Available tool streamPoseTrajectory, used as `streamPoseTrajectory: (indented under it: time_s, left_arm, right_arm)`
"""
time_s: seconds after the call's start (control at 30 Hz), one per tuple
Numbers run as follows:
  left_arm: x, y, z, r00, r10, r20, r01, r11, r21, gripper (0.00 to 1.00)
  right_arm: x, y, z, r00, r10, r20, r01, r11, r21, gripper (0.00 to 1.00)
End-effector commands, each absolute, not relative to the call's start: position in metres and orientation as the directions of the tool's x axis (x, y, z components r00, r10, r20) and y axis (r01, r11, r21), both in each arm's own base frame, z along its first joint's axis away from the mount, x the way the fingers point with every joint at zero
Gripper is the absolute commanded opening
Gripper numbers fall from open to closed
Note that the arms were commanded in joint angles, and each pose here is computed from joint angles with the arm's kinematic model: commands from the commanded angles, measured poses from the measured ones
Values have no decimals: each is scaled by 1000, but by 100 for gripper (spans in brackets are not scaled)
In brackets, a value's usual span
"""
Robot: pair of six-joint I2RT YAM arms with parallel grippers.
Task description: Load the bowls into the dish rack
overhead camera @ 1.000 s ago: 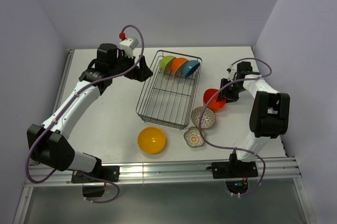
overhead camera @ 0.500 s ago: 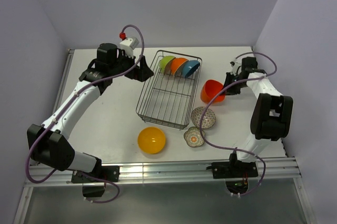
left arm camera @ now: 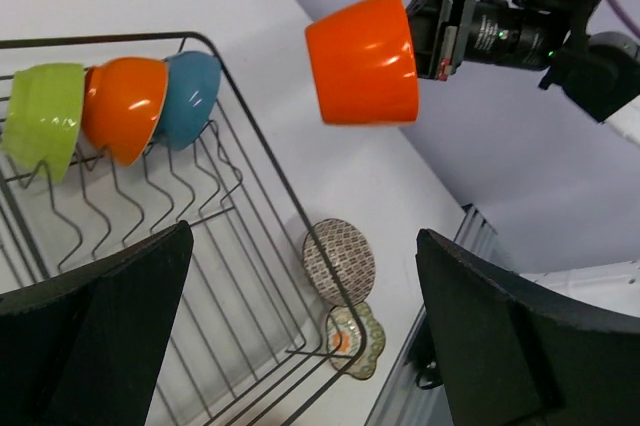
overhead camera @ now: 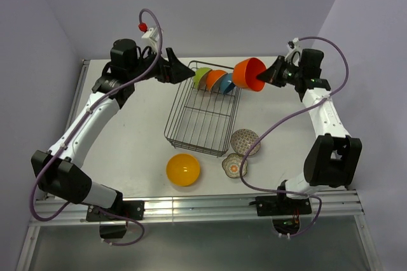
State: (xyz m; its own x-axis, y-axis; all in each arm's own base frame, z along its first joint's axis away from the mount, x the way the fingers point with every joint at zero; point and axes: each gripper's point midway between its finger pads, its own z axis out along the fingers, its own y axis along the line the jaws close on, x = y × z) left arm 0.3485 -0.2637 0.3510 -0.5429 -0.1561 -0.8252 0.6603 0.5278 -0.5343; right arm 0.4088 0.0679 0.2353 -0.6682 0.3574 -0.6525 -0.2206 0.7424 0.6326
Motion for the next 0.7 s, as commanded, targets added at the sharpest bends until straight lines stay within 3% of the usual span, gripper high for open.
streamPoseTrajectory:
  time_s: [0.0,0.17,0.33,0.67]
  left_arm:
    - [344,-281,387,-559,-227,-797,677,429,-597,99]
    - [340,-312,379,-599,-215,-771,670,394,-630,99]
    - [341,-331,369,-707,-223,-671,589,340,-733,99]
    - [328,-349,375,-706,-203,-678,614,299,-730,100]
  right_arm:
    - [415,97,300,-544,392,-742,-358,691,628,0]
    - [408,132,308,-552,353,-756,-437,649,623,0]
    - [393,170,316,-547,303,-780,-517,611,600,0]
    - [382,192,320,-540,260,-801,-567,591,574,0]
